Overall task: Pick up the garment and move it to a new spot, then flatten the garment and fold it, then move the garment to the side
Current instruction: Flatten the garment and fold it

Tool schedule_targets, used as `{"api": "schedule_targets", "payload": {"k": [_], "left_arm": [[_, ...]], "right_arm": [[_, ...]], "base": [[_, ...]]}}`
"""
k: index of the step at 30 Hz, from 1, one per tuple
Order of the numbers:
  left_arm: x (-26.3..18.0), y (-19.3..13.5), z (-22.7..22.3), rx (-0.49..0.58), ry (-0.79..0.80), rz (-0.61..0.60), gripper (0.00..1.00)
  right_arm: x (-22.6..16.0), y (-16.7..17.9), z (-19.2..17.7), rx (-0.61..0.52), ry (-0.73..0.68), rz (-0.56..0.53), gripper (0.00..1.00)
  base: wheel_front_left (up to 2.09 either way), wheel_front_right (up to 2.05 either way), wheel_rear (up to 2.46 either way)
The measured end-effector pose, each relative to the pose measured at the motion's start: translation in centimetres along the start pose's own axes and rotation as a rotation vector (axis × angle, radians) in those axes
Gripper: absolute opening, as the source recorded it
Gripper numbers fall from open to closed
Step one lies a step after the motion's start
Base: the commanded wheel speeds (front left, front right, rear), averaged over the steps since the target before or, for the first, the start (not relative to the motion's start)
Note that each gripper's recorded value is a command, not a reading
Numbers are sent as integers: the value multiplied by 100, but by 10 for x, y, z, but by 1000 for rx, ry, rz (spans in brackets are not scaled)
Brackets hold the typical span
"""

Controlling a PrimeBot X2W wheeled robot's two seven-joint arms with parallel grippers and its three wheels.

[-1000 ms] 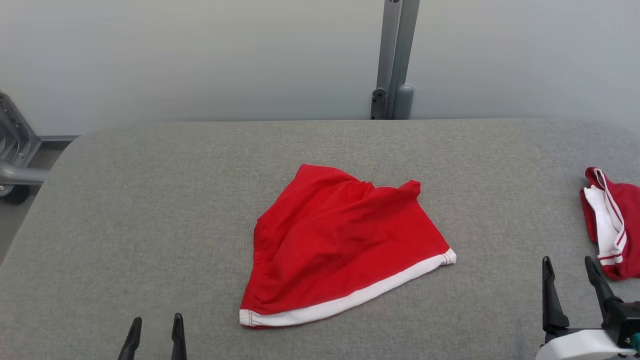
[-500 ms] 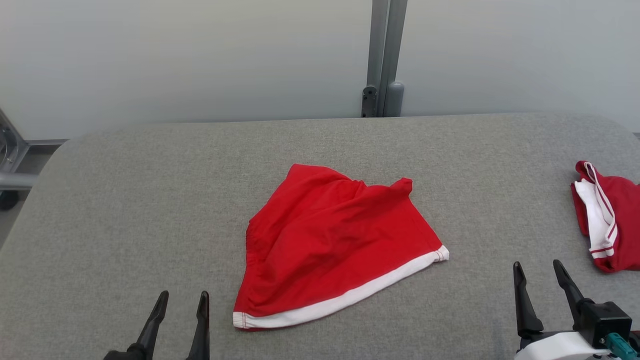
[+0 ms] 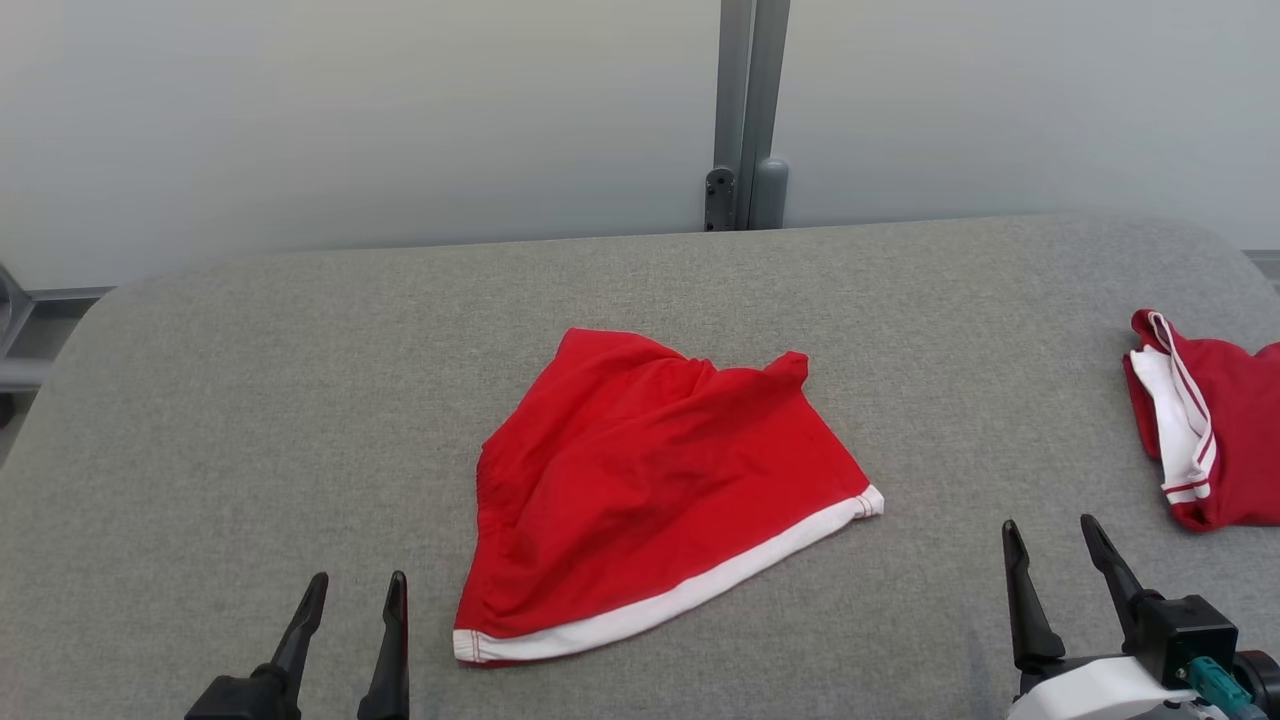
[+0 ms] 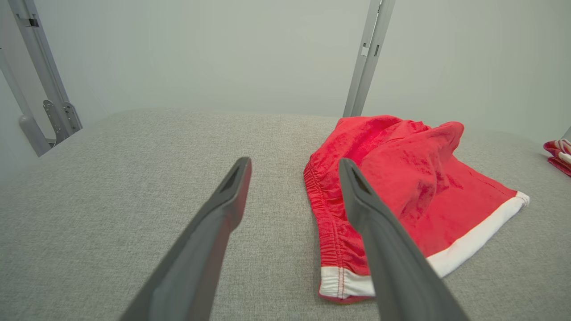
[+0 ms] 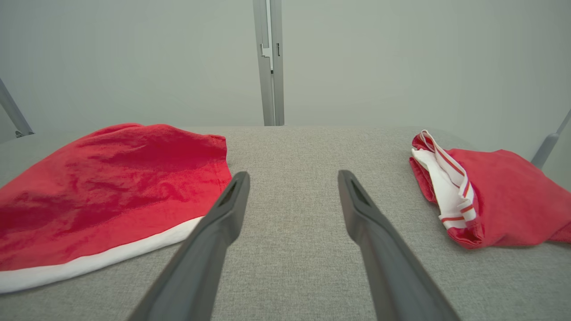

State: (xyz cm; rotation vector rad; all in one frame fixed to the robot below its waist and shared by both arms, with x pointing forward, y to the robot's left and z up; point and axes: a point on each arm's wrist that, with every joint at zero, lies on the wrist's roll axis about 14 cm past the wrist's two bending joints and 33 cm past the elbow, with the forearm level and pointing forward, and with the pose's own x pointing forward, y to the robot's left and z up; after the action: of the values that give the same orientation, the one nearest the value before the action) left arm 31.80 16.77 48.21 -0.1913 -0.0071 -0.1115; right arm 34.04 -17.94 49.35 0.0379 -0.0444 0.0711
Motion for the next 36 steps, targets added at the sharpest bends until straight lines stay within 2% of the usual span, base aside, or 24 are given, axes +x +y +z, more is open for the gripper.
{"api": "schedule_targets", "payload": {"k": [6,10,15,18,23,36], "left_arm": [[2,2,-5,-7,16,4,100],[3,0,-23,8,90,-33,100],[5,-7,-48,26,296,-109,100],[7,-15,-53,-15,371,-135,100],[1,-29,-70,-102,506,-167,100],[4,-33,-86,-143,596,-188,100]], "right_arm": [[3,1,3,30,-11,0,100],[18,17,5,59,-18,44,100],[43,42,-26,39,188,171,100],[57,55,-40,14,321,232,100],[71,58,-67,-12,490,258,100],[84,66,-108,-9,608,268,100]], "base": [[0,0,0],[0,0,0],[0,0,0],[0,0,0],[0,0,0],[0,0,0]]}}
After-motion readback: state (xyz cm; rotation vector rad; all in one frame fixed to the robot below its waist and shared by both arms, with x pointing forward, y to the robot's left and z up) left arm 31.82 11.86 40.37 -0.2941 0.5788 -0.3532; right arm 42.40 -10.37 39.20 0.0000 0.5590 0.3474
